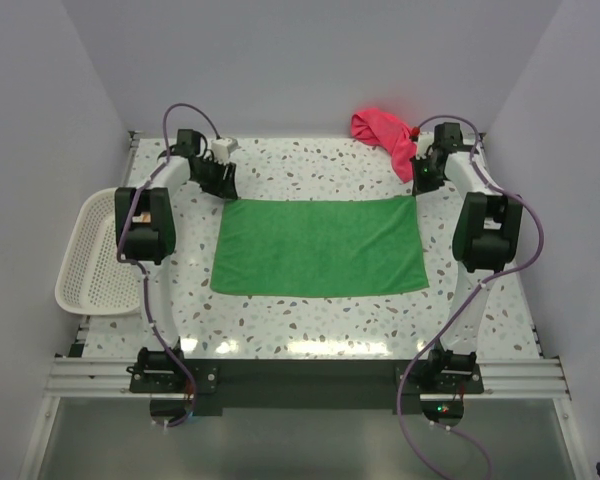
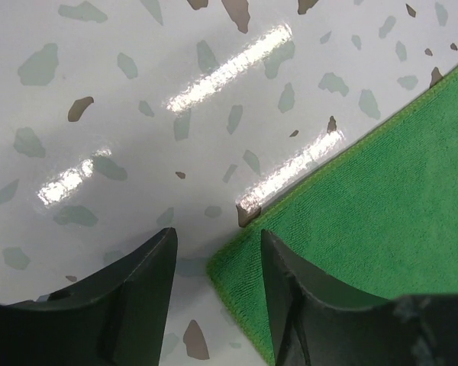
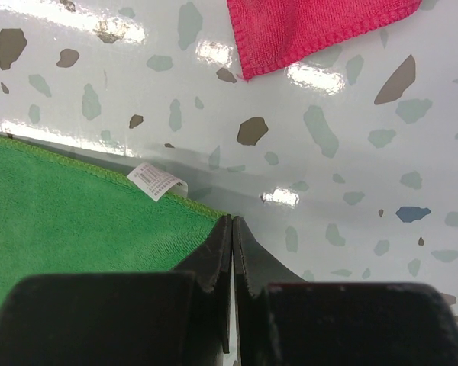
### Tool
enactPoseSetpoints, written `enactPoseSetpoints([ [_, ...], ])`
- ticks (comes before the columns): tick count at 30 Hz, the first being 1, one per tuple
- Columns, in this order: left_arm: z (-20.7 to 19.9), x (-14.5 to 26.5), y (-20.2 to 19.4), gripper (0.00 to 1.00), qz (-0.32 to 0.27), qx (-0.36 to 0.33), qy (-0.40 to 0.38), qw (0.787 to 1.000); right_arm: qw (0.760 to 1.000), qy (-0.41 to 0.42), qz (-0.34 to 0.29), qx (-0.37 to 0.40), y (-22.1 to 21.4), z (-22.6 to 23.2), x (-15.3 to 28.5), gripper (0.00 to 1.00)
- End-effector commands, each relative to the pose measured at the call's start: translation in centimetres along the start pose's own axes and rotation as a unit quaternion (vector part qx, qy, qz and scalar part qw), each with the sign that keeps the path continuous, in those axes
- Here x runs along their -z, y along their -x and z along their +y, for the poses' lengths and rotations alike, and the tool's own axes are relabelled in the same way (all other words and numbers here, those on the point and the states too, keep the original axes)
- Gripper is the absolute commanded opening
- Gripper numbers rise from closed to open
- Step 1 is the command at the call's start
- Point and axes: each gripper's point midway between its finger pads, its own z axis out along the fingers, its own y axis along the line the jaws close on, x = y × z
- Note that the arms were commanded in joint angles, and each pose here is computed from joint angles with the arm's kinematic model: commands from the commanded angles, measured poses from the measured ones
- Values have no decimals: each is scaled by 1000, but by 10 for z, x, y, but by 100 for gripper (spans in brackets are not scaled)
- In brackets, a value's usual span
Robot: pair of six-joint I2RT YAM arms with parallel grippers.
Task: Roll the towels
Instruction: Fold the towel
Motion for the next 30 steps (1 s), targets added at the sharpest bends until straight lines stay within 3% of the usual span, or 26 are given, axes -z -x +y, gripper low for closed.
enactPoseSetpoints([
  [1, 3, 13, 5, 54, -4, -5, 16, 1000, 1000, -6, -27, 13, 18, -4, 6, 0],
  [4, 4, 12, -2, 54, 6, -3, 22, 1000, 1000, -2, -23, 12, 16, -3, 5, 0],
  [11, 4, 8, -18, 37, 29, -6, 17, 999, 1000, -2, -19, 14, 15, -3, 4, 0],
  [19, -8, 12, -37, 36, 50, -8, 4, 999, 1000, 1, -17, 14, 14, -2, 4, 0],
  [30, -1, 4, -48, 31, 77, -37, 59, 995, 1000, 7, -12, 13, 10, 0, 2, 0],
])
